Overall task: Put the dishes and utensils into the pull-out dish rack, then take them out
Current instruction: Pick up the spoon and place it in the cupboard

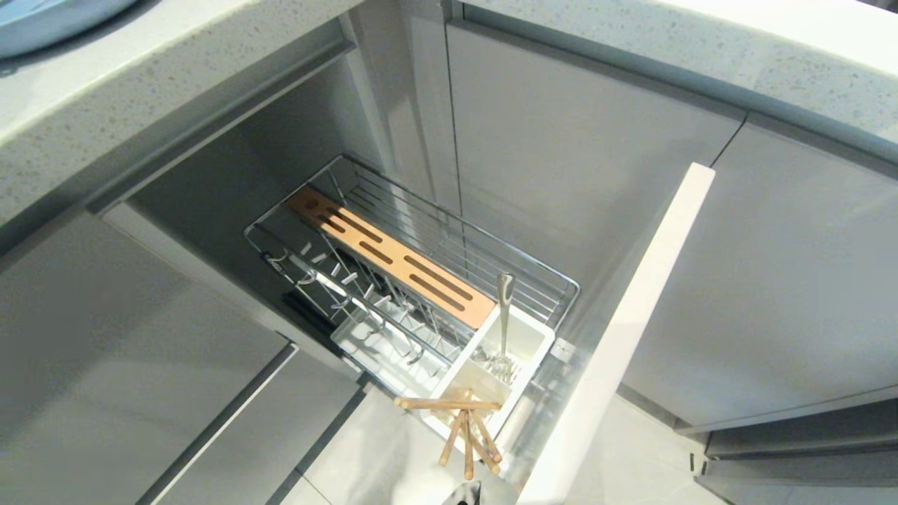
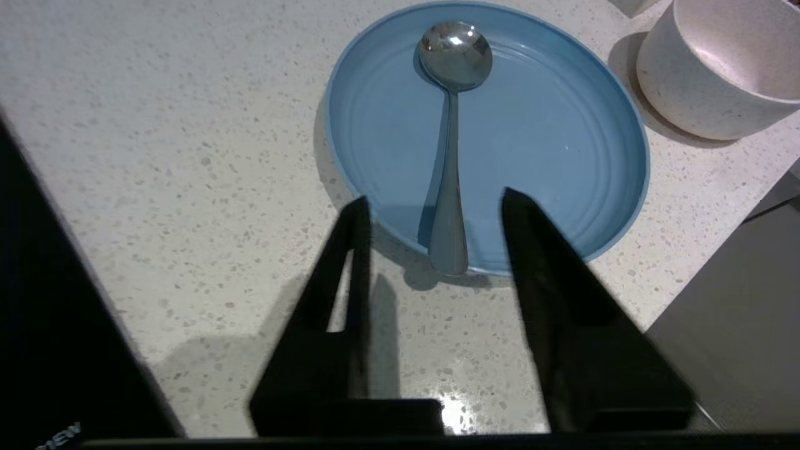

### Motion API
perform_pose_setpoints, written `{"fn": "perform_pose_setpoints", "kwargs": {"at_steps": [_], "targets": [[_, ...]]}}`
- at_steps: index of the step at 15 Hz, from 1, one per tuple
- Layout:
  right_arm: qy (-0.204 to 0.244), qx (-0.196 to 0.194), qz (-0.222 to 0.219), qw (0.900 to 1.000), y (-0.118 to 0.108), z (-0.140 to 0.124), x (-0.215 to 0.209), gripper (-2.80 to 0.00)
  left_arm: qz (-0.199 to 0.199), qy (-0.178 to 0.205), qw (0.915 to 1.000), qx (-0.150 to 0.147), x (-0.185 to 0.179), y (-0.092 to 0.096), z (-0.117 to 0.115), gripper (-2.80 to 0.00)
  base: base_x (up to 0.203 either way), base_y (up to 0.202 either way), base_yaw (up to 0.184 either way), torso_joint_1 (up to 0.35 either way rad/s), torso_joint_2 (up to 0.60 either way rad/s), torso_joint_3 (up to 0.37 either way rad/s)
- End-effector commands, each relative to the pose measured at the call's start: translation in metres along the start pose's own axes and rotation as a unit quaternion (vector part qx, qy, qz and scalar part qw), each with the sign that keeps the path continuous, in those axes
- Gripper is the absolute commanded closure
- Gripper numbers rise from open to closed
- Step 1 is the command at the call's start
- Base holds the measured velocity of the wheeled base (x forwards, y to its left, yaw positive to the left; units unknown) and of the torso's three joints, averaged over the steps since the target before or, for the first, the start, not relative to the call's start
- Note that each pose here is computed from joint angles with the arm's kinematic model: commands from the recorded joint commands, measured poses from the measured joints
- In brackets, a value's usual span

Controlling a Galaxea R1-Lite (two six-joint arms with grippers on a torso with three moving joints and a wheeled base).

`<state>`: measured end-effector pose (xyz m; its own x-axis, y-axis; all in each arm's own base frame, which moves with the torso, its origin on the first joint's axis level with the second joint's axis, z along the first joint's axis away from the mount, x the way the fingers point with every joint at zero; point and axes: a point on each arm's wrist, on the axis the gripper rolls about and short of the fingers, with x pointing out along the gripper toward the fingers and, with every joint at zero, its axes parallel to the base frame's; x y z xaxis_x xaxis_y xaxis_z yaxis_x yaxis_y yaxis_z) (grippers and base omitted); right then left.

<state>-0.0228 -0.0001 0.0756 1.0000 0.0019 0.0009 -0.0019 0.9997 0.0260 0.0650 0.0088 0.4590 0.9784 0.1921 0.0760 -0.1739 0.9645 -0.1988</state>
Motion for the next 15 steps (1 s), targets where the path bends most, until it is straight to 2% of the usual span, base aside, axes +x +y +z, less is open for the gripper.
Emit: {"fn": "perform_pose_setpoints", "kwargs": {"at_steps": [1, 8, 12, 15], "targets": [[0.000, 0.000, 0.000, 1.000, 0.000, 0.000, 0.000, 0.00, 0.004, 0.014, 0.9999, -0.003, 0.011, 0.000, -0.003, -2.80, 0.000, 0.000, 0.000, 0.000, 0.00, 0.000], [0.000, 0.000, 0.000, 1.000, 0.000, 0.000, 0.000, 0.00, -0.030, 0.055, 0.9980, -0.011, 0.047, -0.003, -0.012, -2.80, 0.000, 0.000, 0.000, 0.000, 0.00, 0.000], [0.000, 0.000, 0.000, 1.000, 0.000, 0.000, 0.000, 0.00, -0.035, 0.045, 0.9983, -0.010, 0.071, -0.006, -0.013, -2.80, 0.000, 0.000, 0.000, 0.000, 0.00, 0.000], [0.000, 0.000, 0.001, 1.000, 0.000, 0.000, 0.000, 0.00, -0.058, 0.043, 0.9974, -0.011, 0.080, -0.007, -0.013, -2.80, 0.000, 0.000, 0.000, 0.000, 0.00, 0.000]]}}
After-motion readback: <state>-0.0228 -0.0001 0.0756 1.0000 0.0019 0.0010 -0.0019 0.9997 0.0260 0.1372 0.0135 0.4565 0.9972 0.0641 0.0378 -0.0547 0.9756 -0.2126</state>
